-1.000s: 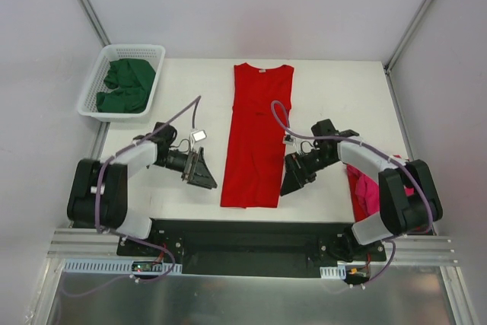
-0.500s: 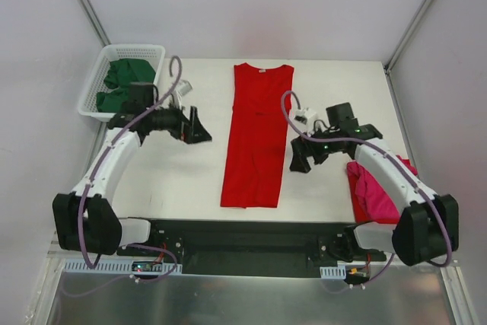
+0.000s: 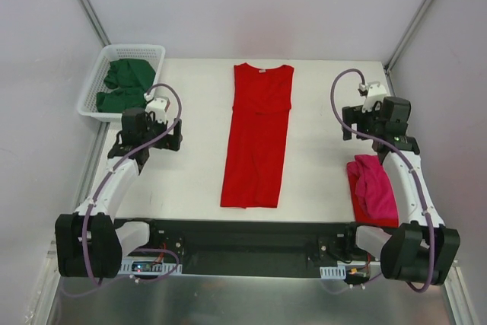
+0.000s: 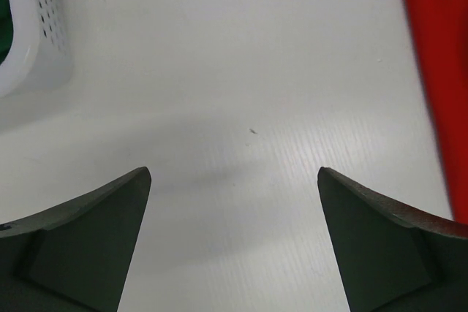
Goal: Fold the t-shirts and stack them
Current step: Grab the bottom of the folded rectangular tshirt with both arms
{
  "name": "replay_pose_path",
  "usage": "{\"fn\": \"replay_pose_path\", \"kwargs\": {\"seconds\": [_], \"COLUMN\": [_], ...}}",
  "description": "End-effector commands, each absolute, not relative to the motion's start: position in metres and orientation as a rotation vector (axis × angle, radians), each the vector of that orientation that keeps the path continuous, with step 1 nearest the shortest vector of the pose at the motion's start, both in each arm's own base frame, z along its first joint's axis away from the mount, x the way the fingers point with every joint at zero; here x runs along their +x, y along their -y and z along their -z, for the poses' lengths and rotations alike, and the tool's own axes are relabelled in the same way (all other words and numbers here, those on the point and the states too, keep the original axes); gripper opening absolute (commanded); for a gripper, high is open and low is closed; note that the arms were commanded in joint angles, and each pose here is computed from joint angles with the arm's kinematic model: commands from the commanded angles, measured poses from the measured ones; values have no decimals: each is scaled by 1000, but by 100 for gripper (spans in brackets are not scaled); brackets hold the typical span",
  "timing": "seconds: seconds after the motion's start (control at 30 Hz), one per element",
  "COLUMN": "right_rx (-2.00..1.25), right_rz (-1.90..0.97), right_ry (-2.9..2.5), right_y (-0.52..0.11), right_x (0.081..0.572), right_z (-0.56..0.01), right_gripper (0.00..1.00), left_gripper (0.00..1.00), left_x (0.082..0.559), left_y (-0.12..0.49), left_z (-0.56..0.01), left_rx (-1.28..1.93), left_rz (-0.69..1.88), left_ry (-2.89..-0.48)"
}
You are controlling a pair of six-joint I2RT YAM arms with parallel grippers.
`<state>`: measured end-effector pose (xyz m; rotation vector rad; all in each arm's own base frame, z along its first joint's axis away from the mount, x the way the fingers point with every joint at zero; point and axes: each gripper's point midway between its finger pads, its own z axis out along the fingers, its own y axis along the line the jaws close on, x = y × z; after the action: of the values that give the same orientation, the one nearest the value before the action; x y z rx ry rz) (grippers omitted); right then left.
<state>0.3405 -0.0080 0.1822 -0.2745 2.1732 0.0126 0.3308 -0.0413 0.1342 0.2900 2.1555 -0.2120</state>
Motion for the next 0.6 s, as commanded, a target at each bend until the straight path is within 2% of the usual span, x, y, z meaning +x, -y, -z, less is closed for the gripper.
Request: {"fn": "replay_pose_path", "kwargs": {"seconds": [0.0,0.03,0.23,0.47,0.57], "right_rx": [-213,-221,-225,-269,-309], "right_rz": [48,40,0,205,148], "right_ry": [-2035,-2047,-2136,-1925,-1813], "right_y": [17,16,5,3,-14], "right_x": [351,351,352,357,356], "right_z": [-200,-195,-166,-151,-145], "right_gripper": [96,96,96,96,96], "left_gripper": [99,99,99,99,99], "left_x": [349,356,348,354,358], "left_y": [26,26,36,46,36], "left_z": [-158,-167,-145,-122,-108], "left_rx": [273,273,290,315,276], "left_rz": [72,56,118,196,140], "left_ry": [-1933,-1860,-1814,-1945,-1999]}}
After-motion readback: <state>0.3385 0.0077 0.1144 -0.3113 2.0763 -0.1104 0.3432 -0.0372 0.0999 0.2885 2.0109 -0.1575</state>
